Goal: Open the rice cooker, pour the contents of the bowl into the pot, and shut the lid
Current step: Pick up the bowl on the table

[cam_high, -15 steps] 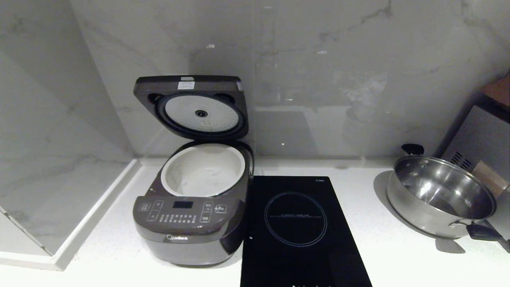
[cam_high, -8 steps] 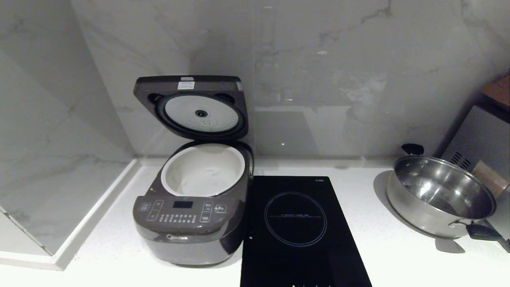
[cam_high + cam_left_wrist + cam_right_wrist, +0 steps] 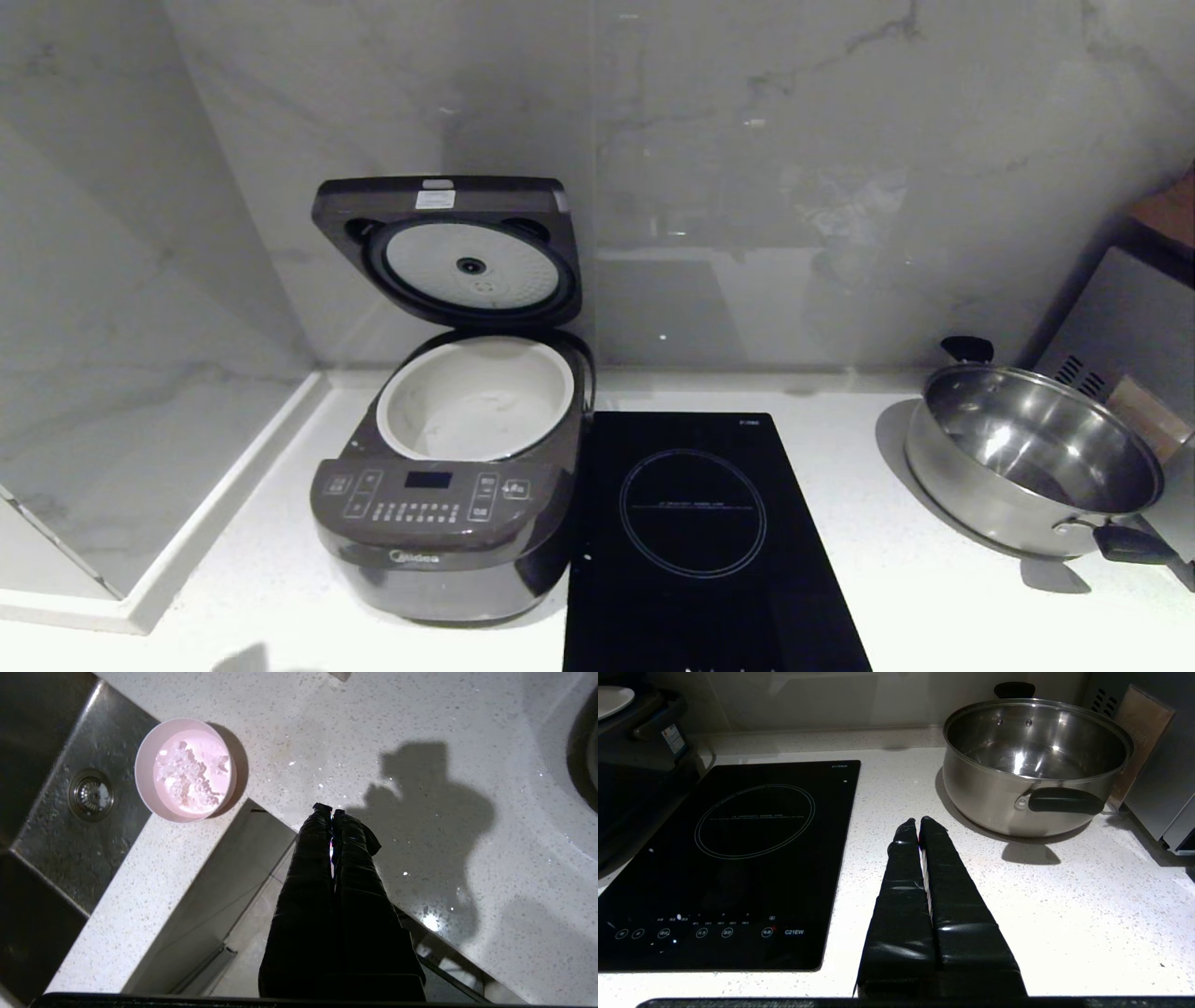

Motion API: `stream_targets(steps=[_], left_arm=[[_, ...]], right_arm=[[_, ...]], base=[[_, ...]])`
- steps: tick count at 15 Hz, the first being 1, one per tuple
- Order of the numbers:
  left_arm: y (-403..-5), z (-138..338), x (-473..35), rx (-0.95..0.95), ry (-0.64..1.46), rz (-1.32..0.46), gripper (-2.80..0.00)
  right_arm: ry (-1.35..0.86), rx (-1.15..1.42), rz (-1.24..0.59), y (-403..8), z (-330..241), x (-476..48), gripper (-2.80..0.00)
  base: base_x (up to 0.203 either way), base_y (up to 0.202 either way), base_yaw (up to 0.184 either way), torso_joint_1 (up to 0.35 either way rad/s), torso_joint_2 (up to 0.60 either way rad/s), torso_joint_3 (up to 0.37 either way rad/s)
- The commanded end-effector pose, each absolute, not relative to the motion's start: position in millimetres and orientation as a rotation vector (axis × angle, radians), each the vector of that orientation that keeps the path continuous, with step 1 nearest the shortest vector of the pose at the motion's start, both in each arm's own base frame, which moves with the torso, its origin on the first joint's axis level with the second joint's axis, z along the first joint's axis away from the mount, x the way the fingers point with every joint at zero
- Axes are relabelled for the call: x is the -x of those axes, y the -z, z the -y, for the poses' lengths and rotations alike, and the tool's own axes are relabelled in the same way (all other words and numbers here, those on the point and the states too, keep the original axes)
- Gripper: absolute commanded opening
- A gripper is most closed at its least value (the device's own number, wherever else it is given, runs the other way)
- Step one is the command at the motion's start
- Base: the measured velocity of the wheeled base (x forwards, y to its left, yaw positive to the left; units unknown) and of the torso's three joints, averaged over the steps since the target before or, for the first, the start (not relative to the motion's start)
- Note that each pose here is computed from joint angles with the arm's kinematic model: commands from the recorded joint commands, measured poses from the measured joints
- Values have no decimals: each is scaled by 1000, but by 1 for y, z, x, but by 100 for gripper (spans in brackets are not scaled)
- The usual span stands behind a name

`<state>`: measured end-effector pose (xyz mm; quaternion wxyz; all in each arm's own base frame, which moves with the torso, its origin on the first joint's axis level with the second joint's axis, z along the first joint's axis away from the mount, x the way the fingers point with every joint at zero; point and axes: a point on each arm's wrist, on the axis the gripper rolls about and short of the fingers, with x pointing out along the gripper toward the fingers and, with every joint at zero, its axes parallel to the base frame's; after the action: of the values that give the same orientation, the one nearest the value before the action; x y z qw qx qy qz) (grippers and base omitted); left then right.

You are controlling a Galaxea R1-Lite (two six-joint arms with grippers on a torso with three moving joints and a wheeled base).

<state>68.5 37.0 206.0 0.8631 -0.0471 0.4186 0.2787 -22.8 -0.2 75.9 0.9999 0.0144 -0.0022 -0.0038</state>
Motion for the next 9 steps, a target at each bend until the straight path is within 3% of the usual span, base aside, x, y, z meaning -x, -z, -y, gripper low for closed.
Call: stream_targets(steps=[1, 5, 9], left_arm=[[-202, -55, -73, 133, -596, -932, -280], [-183, -94, -76, 215, -428, -959, -280], [-170, -129, -69, 292, -449, -1000, -280]], right_arm=[[8, -29, 5, -76, 0, 23, -280], [8, -29, 5, -76, 0, 23, -280], [8, -29, 5, -76, 0, 23, -280]], base=[[0, 0, 0, 0, 0, 0], [0, 0, 0, 0, 0, 0], [0, 0, 0, 0, 0, 0]])
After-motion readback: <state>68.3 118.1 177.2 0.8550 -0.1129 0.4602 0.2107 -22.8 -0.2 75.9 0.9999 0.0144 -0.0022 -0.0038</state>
